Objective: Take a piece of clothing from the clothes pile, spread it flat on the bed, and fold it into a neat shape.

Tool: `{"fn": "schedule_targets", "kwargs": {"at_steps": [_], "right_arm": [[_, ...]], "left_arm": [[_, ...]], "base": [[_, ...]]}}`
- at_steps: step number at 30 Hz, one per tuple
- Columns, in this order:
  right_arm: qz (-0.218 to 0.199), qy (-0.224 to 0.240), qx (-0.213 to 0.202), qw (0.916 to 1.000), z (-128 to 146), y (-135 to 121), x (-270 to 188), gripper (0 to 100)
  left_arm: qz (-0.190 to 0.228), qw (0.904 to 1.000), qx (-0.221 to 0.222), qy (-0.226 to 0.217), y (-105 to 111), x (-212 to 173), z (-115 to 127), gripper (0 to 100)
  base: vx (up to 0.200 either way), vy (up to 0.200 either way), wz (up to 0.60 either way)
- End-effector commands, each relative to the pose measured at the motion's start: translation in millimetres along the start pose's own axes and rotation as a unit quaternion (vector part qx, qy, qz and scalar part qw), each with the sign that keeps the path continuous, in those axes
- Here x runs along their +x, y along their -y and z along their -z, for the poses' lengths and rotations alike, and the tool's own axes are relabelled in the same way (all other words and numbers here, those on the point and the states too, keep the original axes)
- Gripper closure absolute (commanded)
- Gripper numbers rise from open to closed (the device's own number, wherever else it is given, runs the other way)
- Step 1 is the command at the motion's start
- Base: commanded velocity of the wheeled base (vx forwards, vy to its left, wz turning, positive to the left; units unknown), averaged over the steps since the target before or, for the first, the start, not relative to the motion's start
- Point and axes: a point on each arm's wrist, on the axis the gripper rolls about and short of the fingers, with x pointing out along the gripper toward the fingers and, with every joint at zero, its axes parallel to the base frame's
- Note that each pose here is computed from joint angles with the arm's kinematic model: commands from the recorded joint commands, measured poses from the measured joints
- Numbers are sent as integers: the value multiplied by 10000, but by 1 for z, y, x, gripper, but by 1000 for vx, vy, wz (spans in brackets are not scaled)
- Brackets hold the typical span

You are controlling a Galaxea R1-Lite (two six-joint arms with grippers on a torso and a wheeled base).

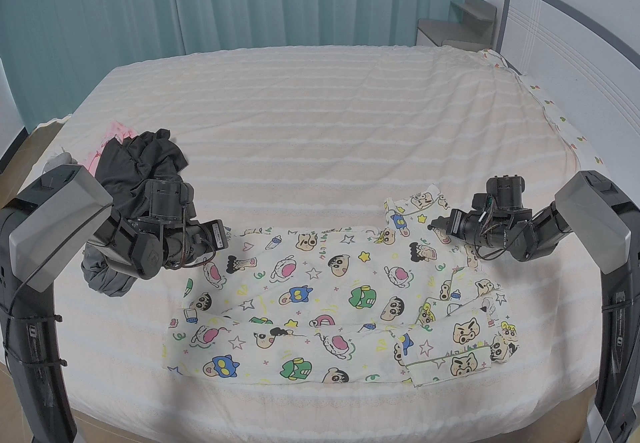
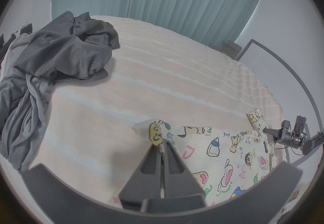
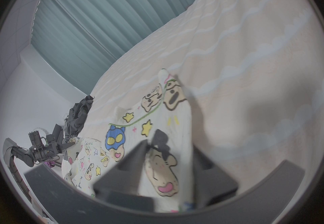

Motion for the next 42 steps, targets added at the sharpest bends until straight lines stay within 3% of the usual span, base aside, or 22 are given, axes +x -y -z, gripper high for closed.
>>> {"fn": "schedule_targets", "kwargs": {"at_steps": [1,18,42], "right_arm": [[-49,39,-30,10000,-2,-4,1,100],[-124,498,-36,9987,-19,-1,-30,100],[-260,875,11,9958,-35,-9,-55,100]], "left_arm": [[-11,10000,-5,9,-1,0,-1,100],[-247,9991,19,357,3,-20,-17,100],[-251,9974,46,668,11,-39,-32,100]], "base": [[0,0,0],[0,0,0],[0,0,0]]}}
